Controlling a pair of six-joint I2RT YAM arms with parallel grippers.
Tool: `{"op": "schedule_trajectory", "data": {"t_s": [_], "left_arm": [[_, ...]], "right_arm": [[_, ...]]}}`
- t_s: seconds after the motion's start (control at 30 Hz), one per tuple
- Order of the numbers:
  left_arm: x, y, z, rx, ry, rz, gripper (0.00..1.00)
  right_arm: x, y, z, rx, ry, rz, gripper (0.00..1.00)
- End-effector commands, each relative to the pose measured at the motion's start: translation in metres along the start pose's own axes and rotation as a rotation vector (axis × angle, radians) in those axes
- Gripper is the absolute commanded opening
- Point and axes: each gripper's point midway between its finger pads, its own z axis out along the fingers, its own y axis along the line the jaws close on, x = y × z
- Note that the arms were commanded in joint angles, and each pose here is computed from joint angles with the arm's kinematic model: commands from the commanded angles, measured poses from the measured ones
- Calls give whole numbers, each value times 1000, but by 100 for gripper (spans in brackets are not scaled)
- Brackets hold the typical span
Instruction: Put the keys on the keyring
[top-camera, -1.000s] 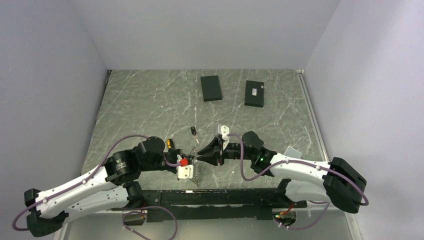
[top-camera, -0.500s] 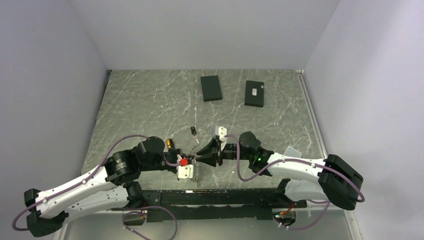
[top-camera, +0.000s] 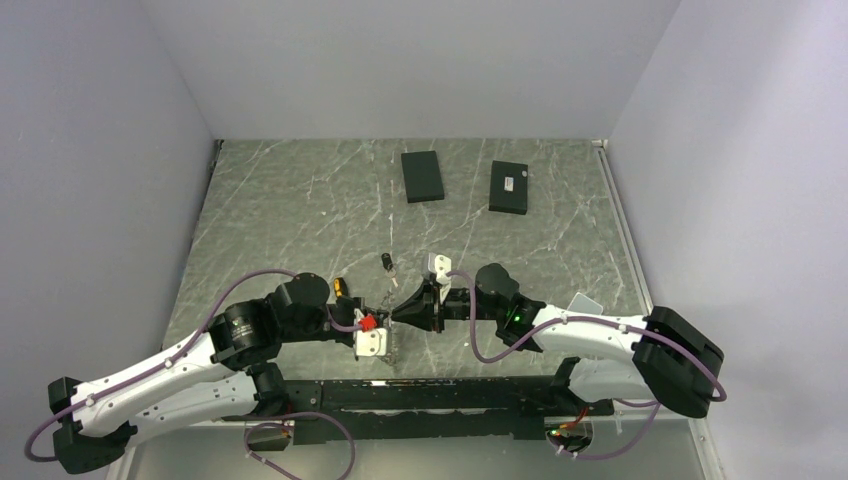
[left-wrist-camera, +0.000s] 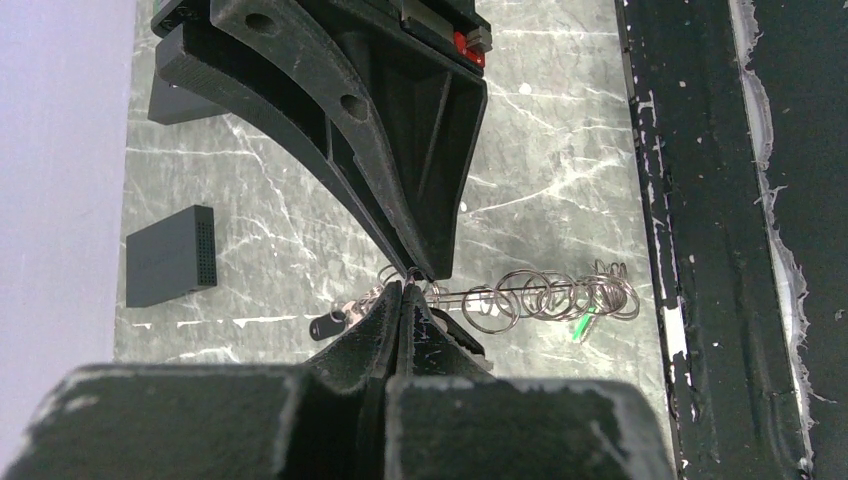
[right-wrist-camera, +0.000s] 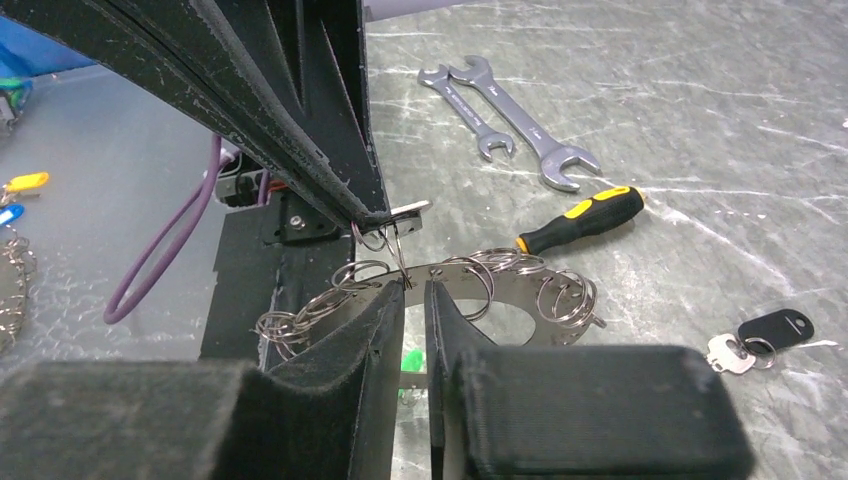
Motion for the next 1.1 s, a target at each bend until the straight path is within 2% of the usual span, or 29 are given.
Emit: {"op": "schedule_trajectory", "data": {"t_s": [0.0, 0.53, 1.07], "left_arm": [[-19, 18, -3, -69, -68, 10, 0], [-17, 17, -2, -65, -64, 5, 0], [-18, 15, -1, -55, -66, 1, 0]], "right_arm": [[-20, 4, 6, -35, -44, -50, 15], [-31, 11, 4, -71, -46, -82, 0], [-53, 14, -4, -48, -7, -112, 0]]}}
